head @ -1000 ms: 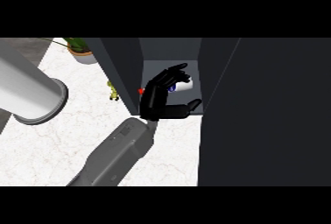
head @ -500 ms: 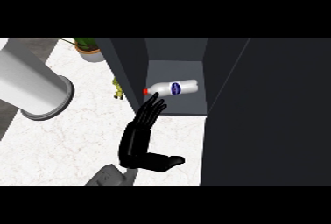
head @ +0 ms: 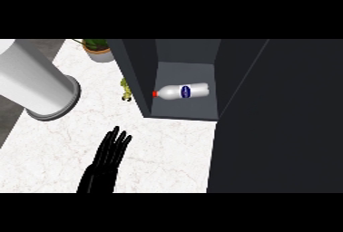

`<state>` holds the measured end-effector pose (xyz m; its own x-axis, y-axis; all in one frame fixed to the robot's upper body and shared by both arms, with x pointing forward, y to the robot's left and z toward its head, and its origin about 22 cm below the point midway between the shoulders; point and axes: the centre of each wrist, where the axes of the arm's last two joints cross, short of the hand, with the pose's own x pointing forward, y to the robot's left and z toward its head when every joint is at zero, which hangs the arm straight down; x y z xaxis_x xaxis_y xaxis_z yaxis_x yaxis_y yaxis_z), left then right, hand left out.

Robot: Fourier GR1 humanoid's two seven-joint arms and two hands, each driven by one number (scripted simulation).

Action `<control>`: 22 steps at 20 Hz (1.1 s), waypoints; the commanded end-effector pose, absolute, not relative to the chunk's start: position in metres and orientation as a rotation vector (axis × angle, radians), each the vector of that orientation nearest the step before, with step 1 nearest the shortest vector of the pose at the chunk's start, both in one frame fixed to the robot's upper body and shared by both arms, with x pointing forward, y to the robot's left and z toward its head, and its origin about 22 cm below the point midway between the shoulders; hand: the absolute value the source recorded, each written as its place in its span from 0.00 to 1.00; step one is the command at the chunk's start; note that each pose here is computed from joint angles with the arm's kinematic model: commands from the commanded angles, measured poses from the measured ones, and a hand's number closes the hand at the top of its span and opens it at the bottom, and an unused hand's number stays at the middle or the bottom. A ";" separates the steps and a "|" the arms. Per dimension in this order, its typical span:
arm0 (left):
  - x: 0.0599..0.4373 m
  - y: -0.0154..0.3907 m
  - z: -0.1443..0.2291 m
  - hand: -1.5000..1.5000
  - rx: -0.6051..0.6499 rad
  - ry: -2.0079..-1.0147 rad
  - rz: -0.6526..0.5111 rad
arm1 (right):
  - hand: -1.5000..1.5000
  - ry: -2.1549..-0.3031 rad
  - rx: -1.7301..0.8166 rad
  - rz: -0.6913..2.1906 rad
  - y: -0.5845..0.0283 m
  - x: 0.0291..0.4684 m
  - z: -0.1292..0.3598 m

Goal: Pick up the bottled water, place it into the cabinet and close the cabinet

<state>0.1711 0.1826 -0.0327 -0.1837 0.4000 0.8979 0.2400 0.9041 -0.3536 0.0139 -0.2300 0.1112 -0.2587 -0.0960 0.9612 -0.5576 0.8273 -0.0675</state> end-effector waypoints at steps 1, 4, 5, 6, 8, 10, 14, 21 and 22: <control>0.150 0.216 -0.028 0.00 -0.493 -1.794 0.125 | 1.00 -1.817 0.540 0.822 -0.225 0.023 0.146; 0.147 0.237 -0.021 0.00 -0.456 -1.831 0.139 | 1.00 -1.874 0.556 0.838 -0.220 0.027 0.159; 0.139 0.243 -0.019 0.00 -0.449 -1.822 0.123 | 1.00 -1.866 0.552 0.845 -0.219 0.028 0.158; 0.137 0.256 -0.018 0.00 -0.443 -1.819 0.141 | 1.00 -1.873 0.553 0.844 -0.219 0.030 0.159; 0.121 0.264 -0.020 0.00 -0.459 -1.810 0.142 | 1.00 -1.878 0.585 0.776 -0.211 0.028 0.159; 0.113 0.278 -0.019 0.00 -0.463 -1.809 0.120 | 1.00 -1.830 0.613 0.765 -0.208 0.027 0.159; 0.113 0.309 -0.006 0.00 -0.476 -1.840 0.094 | 1.00 -1.784 0.641 0.731 -0.202 0.034 0.158; 0.106 0.323 -0.001 0.00 -0.528 -1.833 0.069 | 1.00 -1.792 0.699 0.940 -0.195 0.055 0.156; 0.116 0.327 0.002 0.00 -0.516 -1.852 0.057 | 1.00 -1.771 0.704 0.960 -0.192 0.059 0.150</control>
